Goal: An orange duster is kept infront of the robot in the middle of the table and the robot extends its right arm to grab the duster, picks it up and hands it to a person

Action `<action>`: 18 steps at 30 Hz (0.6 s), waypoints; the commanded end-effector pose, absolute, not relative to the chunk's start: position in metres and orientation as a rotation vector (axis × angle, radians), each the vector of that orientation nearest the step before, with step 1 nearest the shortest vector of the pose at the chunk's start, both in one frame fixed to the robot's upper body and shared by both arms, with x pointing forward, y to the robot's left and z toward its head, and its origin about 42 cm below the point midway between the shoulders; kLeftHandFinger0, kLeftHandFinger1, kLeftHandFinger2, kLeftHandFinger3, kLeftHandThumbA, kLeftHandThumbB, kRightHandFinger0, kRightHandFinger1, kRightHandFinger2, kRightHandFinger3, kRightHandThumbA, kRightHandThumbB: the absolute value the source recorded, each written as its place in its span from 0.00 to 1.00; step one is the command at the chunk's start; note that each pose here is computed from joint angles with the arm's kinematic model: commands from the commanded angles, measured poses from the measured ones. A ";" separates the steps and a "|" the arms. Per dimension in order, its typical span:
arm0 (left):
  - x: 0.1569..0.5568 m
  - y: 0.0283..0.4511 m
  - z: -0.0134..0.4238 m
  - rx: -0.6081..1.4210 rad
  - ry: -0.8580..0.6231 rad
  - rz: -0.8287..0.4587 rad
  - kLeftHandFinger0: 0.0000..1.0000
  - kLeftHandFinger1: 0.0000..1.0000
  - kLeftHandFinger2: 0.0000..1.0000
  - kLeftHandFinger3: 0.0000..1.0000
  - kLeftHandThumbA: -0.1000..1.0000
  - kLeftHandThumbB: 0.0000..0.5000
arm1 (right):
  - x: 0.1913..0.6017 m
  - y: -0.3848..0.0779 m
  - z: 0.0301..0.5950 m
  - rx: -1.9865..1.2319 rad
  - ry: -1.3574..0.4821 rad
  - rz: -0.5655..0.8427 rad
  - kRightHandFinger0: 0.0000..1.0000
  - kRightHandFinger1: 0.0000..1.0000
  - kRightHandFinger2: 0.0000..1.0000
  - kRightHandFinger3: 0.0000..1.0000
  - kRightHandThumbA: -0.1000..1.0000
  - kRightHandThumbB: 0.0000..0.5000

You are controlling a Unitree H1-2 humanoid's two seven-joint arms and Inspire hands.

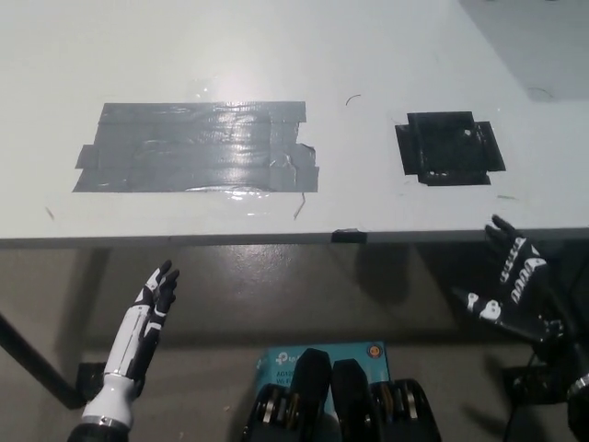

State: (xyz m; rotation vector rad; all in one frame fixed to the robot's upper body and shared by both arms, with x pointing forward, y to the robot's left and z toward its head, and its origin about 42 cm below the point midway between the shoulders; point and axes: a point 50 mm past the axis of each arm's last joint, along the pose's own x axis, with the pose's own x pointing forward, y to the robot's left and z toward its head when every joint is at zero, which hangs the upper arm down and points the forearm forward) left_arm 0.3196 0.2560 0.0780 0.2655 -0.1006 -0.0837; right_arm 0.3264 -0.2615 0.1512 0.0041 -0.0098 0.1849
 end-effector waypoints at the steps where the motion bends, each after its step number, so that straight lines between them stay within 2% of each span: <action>1: 0.318 0.253 0.085 0.276 -0.153 -0.122 0.99 1.00 1.00 1.00 0.97 0.18 | 0.327 -0.257 0.145 -0.210 -0.254 0.113 1.00 1.00 1.00 1.00 0.91 0.66; 10: 0.316 0.252 0.083 0.270 -0.148 -0.121 0.99 1.00 1.00 1.00 0.97 0.21 | 0.330 -0.257 0.130 -0.235 -0.221 0.131 1.00 1.00 1.00 1.00 0.86 0.58; 18: 0.318 0.252 0.084 0.281 -0.150 -0.114 0.98 1.00 1.00 1.00 0.99 0.24 | 0.336 -0.254 0.128 -0.248 -0.230 0.144 1.00 1.00 1.00 1.00 0.86 0.62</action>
